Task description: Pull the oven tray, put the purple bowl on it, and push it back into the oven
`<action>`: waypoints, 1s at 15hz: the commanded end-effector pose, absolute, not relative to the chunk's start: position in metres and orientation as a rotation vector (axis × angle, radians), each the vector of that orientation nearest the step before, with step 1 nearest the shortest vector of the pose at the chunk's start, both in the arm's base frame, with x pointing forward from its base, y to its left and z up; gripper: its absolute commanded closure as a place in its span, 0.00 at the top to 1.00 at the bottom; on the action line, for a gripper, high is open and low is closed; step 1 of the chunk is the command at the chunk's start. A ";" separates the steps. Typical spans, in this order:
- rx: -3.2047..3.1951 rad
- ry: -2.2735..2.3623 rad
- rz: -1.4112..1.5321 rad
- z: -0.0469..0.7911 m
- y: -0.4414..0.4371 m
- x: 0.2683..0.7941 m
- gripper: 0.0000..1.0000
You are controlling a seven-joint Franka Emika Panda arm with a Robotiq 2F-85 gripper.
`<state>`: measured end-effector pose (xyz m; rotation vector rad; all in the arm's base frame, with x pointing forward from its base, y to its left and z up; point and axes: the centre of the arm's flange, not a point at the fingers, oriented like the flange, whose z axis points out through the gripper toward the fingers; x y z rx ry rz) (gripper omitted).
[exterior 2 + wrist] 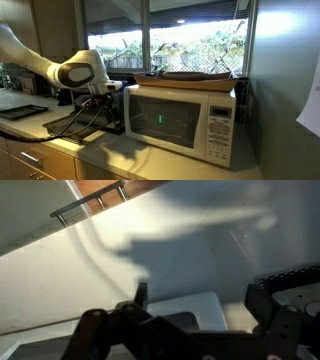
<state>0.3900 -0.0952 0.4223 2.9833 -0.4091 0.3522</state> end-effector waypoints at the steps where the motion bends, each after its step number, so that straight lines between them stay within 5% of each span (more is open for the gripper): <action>1: 2.984 -0.409 0.351 0.422 -0.095 0.390 1.00; 15: 3.527 -0.619 0.445 0.421 -0.017 0.381 1.00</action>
